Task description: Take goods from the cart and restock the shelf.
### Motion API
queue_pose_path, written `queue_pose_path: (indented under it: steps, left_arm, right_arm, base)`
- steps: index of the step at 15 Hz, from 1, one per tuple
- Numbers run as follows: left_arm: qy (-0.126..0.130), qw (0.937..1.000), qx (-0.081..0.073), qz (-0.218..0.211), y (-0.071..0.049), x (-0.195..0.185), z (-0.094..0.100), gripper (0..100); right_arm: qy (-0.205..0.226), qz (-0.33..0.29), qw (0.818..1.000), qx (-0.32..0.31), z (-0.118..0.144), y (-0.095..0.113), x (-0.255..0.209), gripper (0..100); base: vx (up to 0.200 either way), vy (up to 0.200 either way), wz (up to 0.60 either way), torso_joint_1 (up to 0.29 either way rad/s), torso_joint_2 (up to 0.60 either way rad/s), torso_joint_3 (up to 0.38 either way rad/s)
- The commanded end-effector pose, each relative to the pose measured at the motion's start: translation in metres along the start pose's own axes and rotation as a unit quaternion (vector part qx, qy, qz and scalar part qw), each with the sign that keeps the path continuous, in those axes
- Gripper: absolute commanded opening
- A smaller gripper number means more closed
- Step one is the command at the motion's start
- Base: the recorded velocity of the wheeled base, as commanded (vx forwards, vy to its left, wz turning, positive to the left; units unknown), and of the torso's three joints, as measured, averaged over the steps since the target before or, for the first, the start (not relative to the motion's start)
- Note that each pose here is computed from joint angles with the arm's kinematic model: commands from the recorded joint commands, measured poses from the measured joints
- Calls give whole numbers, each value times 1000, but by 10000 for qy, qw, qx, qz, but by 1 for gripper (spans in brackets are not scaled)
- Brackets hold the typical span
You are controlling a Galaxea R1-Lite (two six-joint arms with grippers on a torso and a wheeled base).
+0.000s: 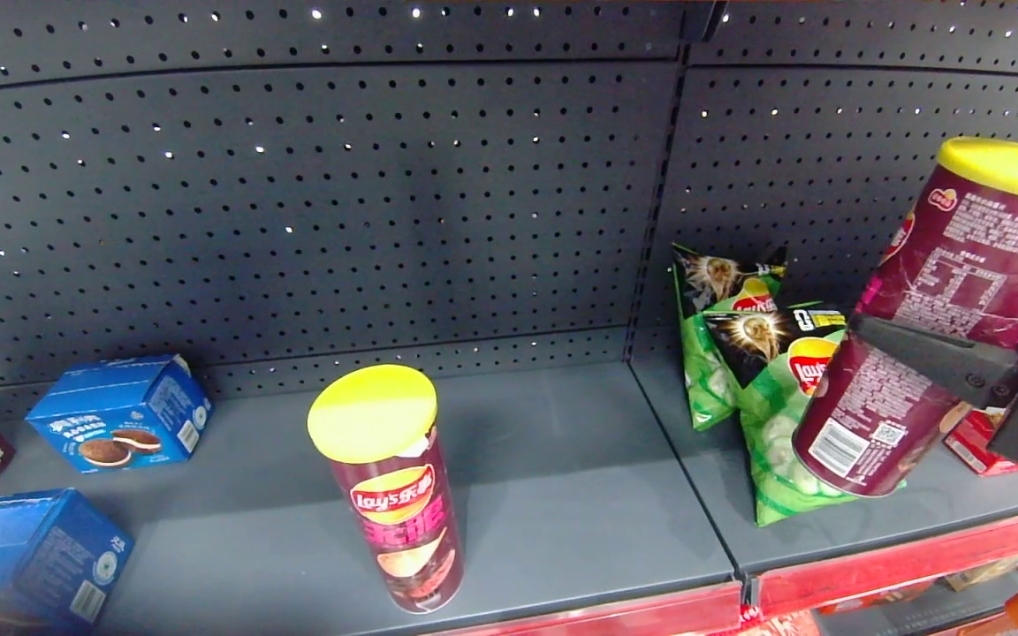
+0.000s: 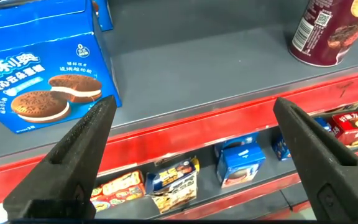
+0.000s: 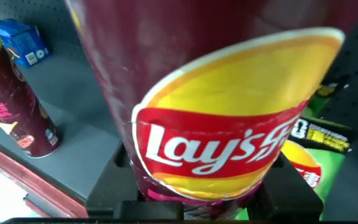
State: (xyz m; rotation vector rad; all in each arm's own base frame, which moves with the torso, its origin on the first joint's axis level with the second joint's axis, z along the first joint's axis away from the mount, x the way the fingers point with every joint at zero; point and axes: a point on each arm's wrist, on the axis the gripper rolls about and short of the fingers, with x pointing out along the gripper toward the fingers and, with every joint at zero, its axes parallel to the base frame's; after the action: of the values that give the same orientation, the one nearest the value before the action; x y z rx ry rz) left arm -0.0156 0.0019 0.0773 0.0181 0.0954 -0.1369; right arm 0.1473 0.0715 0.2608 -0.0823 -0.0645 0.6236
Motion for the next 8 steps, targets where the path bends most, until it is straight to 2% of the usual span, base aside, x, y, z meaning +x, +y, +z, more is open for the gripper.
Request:
queue_pose_path:
  steps: [1,5,8]
  left_arm:
    - [17,10000,0,-1,0,0,0,100]
    - [17,10000,0,-1,0,0,0,100]
    - [9,10000,0,-8,0,0,0,100]
  right_arm:
    - [87,8,10000,35,-3,-2,7,0]
    - [157,-24,9998,71,-6,-3,12,0]
    - [179,-7,9998,76,-7,-3,11,0]
  base:
    - [0,0,600,2,7,2]
    - [0,0,600,4,2,0]
    - [0,0,0,0,0,0]
